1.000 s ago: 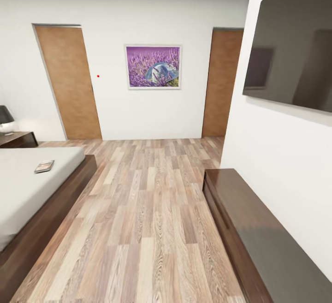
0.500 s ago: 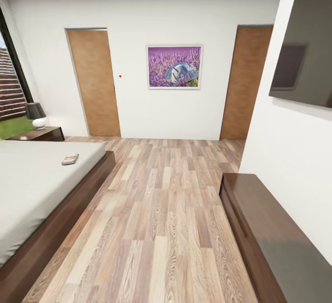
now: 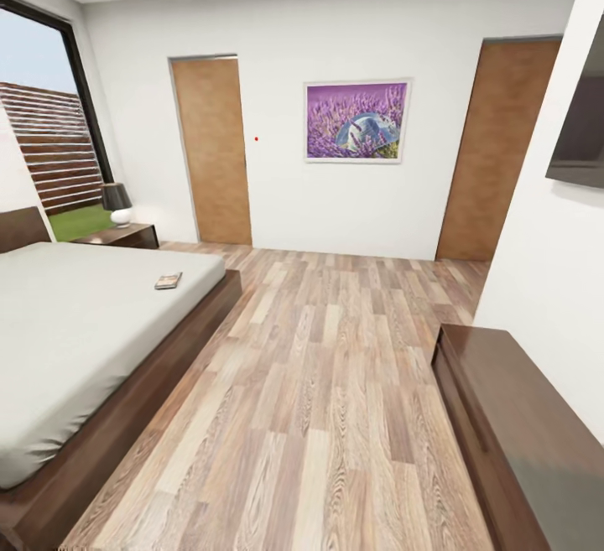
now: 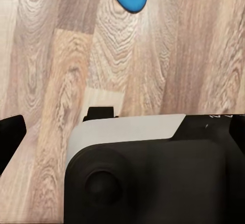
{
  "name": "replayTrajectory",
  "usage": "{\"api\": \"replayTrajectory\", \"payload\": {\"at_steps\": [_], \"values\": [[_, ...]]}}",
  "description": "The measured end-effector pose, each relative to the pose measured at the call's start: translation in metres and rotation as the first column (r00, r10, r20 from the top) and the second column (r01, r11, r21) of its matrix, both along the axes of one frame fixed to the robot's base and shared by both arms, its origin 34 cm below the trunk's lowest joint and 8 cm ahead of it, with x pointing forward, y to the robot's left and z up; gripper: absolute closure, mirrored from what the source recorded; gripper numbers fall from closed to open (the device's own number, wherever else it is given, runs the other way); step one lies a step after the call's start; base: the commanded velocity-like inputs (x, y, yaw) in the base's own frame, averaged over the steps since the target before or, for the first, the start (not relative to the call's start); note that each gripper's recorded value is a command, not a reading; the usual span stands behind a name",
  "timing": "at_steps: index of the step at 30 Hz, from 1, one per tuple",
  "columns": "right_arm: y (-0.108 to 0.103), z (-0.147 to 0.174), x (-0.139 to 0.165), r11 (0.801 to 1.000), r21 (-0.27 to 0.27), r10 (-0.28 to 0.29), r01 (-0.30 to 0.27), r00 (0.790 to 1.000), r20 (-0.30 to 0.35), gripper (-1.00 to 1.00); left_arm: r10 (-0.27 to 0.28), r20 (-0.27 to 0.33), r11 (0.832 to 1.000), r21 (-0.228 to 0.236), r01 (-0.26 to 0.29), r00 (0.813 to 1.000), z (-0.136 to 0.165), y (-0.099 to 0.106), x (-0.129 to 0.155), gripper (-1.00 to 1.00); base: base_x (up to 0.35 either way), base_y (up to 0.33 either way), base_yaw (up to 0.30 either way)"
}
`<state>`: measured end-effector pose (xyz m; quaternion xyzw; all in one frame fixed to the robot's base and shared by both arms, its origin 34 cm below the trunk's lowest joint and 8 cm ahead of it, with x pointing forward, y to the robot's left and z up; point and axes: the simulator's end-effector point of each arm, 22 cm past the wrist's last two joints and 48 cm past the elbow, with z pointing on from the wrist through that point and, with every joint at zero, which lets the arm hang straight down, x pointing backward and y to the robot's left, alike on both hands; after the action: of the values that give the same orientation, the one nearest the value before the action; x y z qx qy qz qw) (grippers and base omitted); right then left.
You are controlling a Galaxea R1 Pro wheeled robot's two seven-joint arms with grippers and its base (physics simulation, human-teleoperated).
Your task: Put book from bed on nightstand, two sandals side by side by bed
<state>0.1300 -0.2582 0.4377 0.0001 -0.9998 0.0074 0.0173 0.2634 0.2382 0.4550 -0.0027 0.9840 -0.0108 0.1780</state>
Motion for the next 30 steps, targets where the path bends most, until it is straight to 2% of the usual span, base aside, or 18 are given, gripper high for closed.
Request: {"api": "replayTrajectory", "payload": {"at_steps": [30], "values": [[-0.0008,0.0,0.0,1.0,-0.001,0.0,0.0,1.0,0.0,-1.0,0.0,0.001,1.0,0.0,0.0,1.0,0.0001,0.0002,0.0003,-1.0,0.0,0.0,0.267]]}}
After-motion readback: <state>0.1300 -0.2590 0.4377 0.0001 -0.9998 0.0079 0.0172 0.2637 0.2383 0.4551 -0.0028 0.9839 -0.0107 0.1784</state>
